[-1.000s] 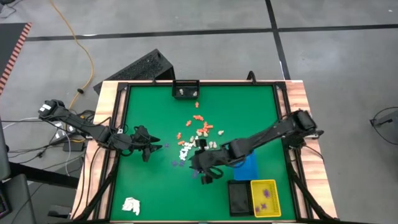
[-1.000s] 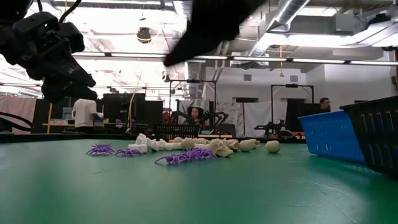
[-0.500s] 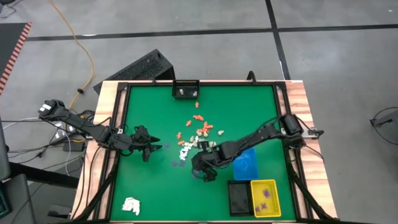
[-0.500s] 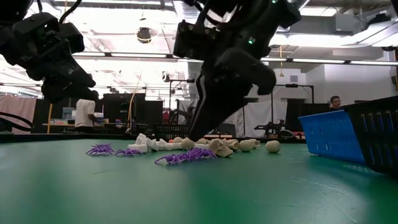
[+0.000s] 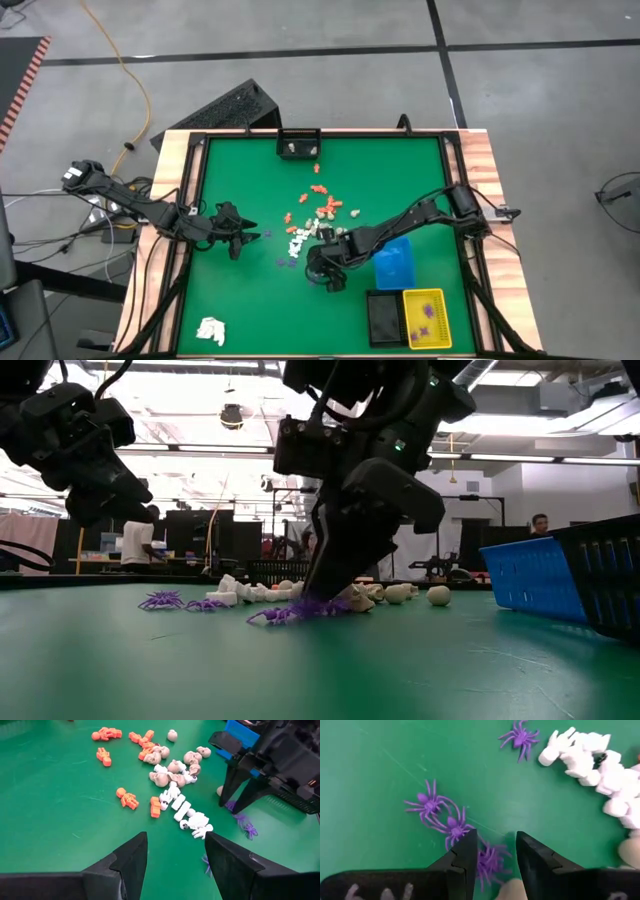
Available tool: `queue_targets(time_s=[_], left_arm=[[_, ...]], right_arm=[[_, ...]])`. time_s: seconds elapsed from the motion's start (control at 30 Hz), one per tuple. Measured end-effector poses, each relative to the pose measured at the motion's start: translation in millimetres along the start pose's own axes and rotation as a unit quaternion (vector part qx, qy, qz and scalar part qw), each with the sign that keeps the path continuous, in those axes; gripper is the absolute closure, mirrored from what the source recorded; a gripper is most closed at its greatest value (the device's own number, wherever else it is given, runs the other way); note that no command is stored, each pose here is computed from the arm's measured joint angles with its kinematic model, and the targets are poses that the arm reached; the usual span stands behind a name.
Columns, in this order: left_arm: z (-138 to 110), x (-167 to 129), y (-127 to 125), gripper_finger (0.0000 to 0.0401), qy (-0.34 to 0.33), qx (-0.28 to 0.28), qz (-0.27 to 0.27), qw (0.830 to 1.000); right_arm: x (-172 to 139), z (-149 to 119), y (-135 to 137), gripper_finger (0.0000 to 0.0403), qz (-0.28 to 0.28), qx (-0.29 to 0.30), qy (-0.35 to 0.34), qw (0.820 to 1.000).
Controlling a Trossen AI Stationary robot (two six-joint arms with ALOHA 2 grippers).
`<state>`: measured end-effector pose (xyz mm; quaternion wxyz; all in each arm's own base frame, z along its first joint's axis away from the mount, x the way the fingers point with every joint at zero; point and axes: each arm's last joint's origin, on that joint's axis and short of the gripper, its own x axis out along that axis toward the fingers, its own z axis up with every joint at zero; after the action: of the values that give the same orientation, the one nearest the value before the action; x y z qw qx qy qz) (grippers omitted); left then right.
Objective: Sort Halloween decoration
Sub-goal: Put the purple spider toy into the yellow bin
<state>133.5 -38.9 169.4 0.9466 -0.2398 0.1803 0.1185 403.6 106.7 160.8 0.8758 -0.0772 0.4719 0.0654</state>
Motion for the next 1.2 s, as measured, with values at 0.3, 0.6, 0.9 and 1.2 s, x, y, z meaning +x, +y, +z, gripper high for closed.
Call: queue_targets(time_s=[0.3,0.6,0.9,1.2], left_arm=[[-0.6,0.0,0.3,0.0212,0.004,-0.002,0.001,1.0],[-0.7,0.0,0.4,0.0212,0.004,-0.003,0.0,1.0],[-0.7,0.0,0.4,0.0212,0.004,-0.004,0.0,1.0],[-0.7,0.0,0.5,0.0212,0.004,-0.005,0.002,1.0]], right_arm=[[5.0,-2.3,0.7,0.0321,0.001,0.013,0.007,1.0],[3.9,-2.0,0.0,0.0397,-0.007,0.015,0.006,1.0],[-19.2,8.0,-2.3,0.0402,-0.01,0.016,-0.022,1.0],[-73.7,34.5,1.2,0.0403,-0.066,-0.017,-0.142,0.988]])
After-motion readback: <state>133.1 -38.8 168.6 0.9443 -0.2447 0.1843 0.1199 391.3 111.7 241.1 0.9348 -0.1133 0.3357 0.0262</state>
